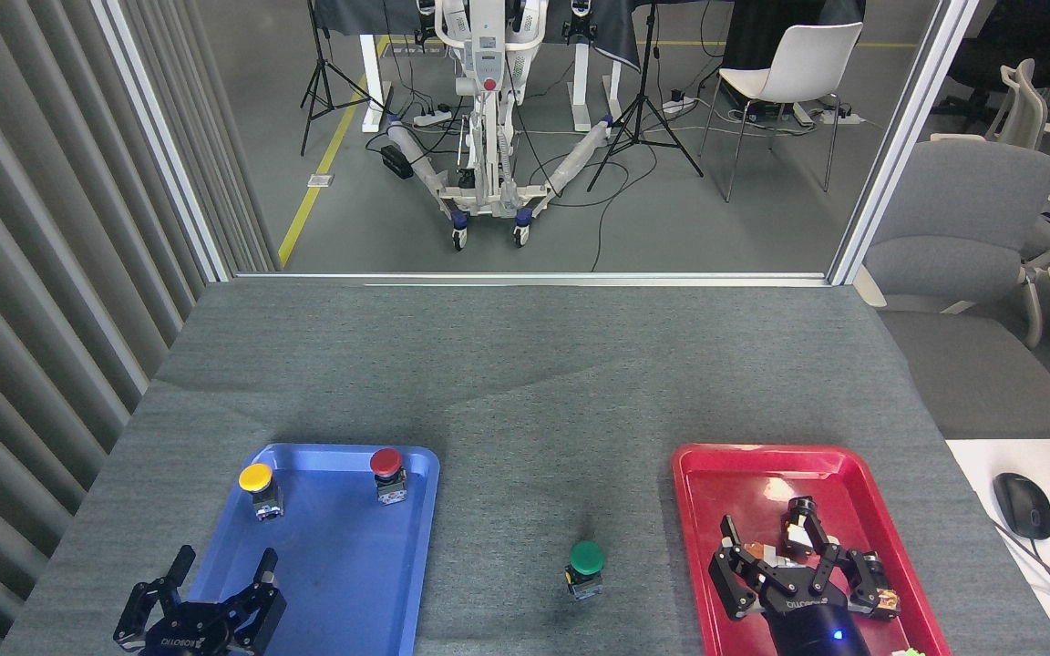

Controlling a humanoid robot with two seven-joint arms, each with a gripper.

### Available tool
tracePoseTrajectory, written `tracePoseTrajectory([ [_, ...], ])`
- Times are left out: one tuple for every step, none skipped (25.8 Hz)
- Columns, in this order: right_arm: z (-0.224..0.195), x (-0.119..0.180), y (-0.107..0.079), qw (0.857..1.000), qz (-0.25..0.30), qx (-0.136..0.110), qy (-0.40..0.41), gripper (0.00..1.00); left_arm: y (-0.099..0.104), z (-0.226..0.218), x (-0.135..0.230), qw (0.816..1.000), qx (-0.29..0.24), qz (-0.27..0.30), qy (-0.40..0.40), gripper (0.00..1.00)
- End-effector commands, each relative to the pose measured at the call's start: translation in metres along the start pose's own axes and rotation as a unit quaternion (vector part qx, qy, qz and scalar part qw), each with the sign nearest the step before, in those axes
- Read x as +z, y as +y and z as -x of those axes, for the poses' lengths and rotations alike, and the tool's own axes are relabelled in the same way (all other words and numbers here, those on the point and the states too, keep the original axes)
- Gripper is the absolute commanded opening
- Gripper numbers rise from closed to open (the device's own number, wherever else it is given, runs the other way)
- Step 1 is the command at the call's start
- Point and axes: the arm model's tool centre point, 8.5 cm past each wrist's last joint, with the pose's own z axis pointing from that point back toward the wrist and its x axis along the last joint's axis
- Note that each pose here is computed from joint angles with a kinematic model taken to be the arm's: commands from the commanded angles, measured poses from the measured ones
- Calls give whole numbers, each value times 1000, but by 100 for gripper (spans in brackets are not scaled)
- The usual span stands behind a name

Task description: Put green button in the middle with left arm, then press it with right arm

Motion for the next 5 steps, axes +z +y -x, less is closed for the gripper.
tracePoseTrajectory([
  [1, 1, 0, 1000, -1, 3, 5, 100, 0, -5, -1, 1000, 2, -2, -9, 99],
  [1, 1, 0, 1000, -1, 3, 5, 100, 1, -8, -2, 1000, 2, -2, -13, 99],
  [2, 1, -1, 1000, 0, 4, 4, 100, 1, -8, -2, 1000, 2, -3, -14, 99],
  [2, 1, -1, 1000, 1, 4, 4, 100, 0, -8, -1, 1000, 2, -2, -14, 99],
  [2, 1, -1, 1000, 0, 4, 3, 100, 0, -9, -2, 1000, 3, -1, -14, 99],
])
